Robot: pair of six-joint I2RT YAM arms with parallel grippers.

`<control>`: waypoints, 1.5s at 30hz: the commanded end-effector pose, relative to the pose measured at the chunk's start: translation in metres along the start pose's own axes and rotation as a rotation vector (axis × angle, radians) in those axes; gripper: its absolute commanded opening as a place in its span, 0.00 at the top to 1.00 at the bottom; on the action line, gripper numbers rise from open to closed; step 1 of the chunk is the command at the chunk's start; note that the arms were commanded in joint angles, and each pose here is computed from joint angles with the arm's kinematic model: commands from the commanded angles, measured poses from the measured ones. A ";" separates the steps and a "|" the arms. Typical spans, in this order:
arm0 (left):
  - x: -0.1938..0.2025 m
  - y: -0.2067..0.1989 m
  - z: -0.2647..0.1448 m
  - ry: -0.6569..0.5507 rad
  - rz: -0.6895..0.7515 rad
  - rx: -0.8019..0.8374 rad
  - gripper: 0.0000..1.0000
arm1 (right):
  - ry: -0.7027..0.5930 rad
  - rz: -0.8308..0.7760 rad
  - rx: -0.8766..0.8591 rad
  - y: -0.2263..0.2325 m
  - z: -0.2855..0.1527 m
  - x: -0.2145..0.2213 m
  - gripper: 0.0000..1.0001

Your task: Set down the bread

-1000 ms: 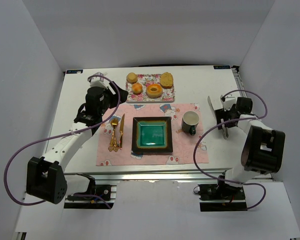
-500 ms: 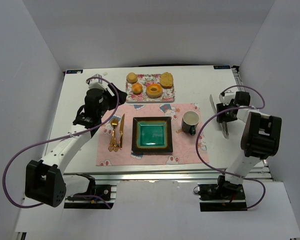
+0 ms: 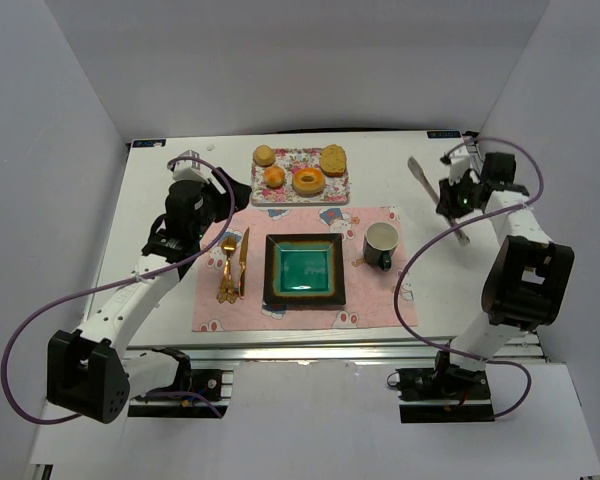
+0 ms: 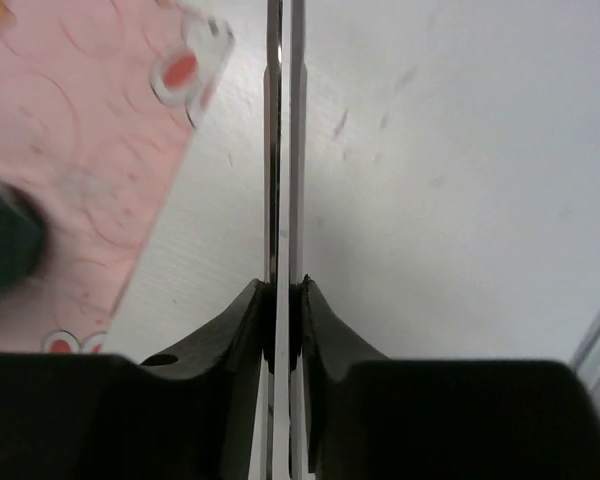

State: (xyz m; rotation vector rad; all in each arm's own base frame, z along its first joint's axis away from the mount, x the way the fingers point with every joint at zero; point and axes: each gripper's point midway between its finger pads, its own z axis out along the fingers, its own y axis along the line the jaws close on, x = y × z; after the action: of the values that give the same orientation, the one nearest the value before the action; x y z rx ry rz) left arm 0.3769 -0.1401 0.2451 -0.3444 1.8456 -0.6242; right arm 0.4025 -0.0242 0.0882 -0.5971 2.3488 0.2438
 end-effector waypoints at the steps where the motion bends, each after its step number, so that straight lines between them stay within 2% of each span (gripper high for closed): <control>1: -0.013 -0.006 -0.009 -0.035 -0.011 0.012 0.19 | -0.179 -0.140 -0.123 0.025 -0.032 -0.084 0.75; 4: -0.014 -0.006 -0.010 -0.039 -0.017 0.015 0.19 | -0.213 -0.168 -0.154 0.039 -0.027 -0.117 0.70; 10: -0.015 -0.004 -0.013 -0.044 -0.025 0.004 0.19 | -0.240 -0.249 -0.202 0.076 0.000 -0.164 0.69; 12: -0.016 -0.004 -0.014 -0.048 -0.027 -0.001 0.19 | -0.252 -0.310 -0.176 0.080 0.006 -0.182 0.67; 17: -0.019 -0.003 -0.014 -0.061 -0.038 -0.013 0.19 | -0.274 -0.337 -0.150 0.071 0.022 -0.210 0.66; 28: -0.019 0.001 -0.013 -0.066 -0.044 -0.033 0.19 | -0.240 -0.457 -0.148 0.080 0.047 -0.209 0.62; 36: -0.017 0.002 -0.010 -0.060 -0.043 -0.036 0.19 | -0.189 -0.650 -0.100 0.089 0.062 -0.198 0.60; 45: -0.015 0.003 -0.009 -0.057 -0.043 -0.034 0.19 | -0.134 -0.723 -0.105 0.094 0.077 -0.187 0.59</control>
State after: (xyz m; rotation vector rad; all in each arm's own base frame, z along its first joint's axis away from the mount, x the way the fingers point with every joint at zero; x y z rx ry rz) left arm 0.3744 -0.1319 0.2510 -0.4088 1.8234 -0.6097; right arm 0.5188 0.1512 0.1572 -1.3358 1.8886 0.1156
